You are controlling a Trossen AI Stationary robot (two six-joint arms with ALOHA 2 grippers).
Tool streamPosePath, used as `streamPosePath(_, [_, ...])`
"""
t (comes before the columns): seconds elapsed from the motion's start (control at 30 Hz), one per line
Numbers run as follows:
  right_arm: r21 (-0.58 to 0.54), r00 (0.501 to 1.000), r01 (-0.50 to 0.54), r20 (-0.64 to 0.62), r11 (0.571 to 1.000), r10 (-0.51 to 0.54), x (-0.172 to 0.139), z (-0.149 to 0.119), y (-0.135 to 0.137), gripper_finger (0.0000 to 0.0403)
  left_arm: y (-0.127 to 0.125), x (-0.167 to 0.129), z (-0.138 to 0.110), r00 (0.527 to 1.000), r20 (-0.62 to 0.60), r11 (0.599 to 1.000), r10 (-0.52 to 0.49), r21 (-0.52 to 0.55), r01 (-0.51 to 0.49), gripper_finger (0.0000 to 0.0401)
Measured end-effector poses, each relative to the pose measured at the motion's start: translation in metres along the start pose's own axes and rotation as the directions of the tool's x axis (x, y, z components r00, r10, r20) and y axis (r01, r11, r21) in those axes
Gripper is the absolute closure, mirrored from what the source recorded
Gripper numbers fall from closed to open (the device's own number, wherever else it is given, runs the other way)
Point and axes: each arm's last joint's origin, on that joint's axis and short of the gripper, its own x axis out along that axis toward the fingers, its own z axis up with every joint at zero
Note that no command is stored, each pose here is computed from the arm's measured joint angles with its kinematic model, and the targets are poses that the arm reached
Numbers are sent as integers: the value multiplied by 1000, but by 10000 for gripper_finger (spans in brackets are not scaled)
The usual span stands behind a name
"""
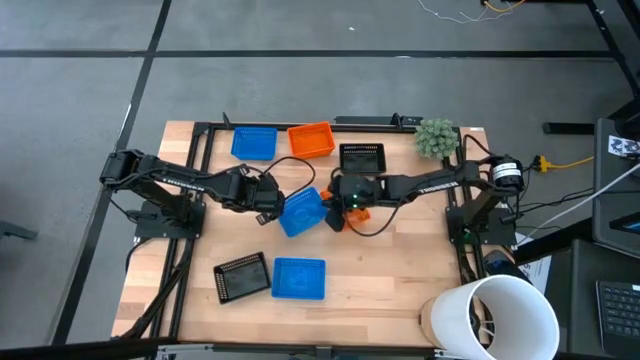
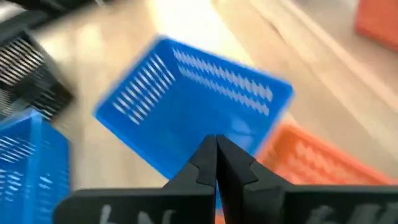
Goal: Stack baskets by color
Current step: Stack the bottom black bin on the black bin
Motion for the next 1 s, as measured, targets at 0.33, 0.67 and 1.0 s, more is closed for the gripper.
streamPosePath(0.33, [-60, 953, -186, -254, 981, 165, -12, -1, 29, 403, 0, 0, 0, 1000, -6, 999, -7, 37, 8, 289])
streamPosePath(0.67, [-171, 888, 204, -383, 964, -255, -41, 7, 25, 403, -15, -30, -32, 960, -191, 970, -207, 86, 227, 289])
streamPosePath(1.0, [-227, 821, 252, -464, 941, -332, -65, 11, 23, 394, -36, -73, -67, 851, -279, 889, -446, -25, 458, 289])
